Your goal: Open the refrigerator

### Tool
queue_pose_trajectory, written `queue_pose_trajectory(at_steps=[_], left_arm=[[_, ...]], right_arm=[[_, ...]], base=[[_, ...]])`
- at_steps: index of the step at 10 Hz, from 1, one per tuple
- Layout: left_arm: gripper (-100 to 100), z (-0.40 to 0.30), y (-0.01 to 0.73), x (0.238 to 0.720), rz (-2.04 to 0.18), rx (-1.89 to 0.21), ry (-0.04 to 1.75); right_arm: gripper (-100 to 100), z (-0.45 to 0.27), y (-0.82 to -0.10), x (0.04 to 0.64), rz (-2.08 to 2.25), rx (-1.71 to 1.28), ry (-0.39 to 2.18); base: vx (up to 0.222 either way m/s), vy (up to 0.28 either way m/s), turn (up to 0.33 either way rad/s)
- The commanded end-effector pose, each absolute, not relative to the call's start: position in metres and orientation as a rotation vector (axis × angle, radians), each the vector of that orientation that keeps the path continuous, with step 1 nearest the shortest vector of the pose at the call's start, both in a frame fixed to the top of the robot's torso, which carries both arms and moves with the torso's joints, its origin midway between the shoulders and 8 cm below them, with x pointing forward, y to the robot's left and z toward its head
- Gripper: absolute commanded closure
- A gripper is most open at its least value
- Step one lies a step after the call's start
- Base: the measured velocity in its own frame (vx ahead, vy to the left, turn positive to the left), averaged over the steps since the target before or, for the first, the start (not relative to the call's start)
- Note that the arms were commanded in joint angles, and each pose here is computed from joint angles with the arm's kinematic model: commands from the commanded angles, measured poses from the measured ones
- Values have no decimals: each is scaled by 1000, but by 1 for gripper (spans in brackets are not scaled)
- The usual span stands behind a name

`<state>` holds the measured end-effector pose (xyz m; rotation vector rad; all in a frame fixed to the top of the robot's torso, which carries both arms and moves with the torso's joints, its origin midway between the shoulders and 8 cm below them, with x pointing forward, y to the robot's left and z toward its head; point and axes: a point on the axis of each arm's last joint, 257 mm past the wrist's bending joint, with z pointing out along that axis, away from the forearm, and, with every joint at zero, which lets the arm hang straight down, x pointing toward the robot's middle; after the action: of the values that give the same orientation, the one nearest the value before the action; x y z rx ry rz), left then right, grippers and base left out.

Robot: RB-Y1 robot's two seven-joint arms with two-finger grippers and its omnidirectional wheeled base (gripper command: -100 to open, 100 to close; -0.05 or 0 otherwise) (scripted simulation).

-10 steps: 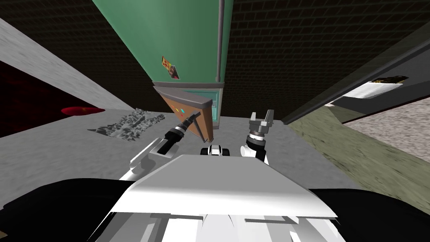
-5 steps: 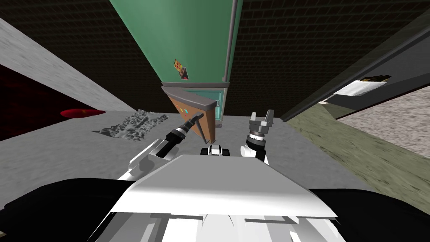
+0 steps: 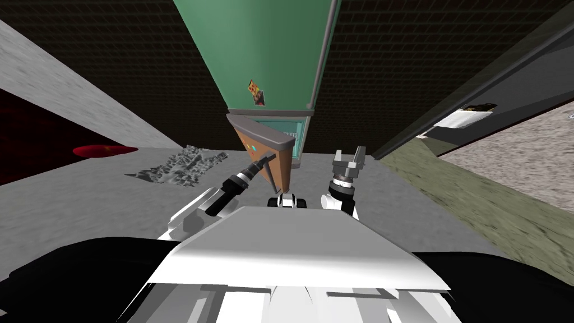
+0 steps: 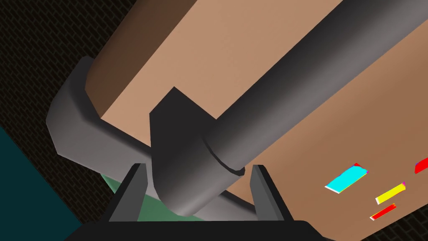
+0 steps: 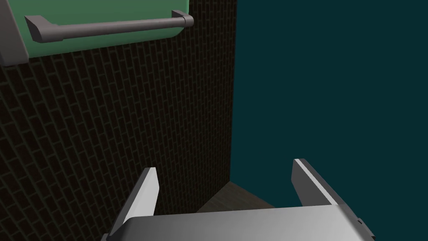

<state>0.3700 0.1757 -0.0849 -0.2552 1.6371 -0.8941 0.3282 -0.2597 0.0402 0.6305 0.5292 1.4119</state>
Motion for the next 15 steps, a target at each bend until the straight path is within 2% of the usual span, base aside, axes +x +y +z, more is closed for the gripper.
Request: queue_pose_trajectory(at_steps=[1,4,15], left_arm=[[100,-87,164,360,-929,-231,1655],[100,-82,159,358,-942,-194,1645],[100,-85,125,328,-1083,-51,1691]], right_arm=[[0,40,-260,328,1412,630,529],[0,40,-260,328,1412,631,529],[0,40,-260,328,1412,631,529]], base=[[-154,285,-6],[-56,155,-34],[-68,239,-47]])
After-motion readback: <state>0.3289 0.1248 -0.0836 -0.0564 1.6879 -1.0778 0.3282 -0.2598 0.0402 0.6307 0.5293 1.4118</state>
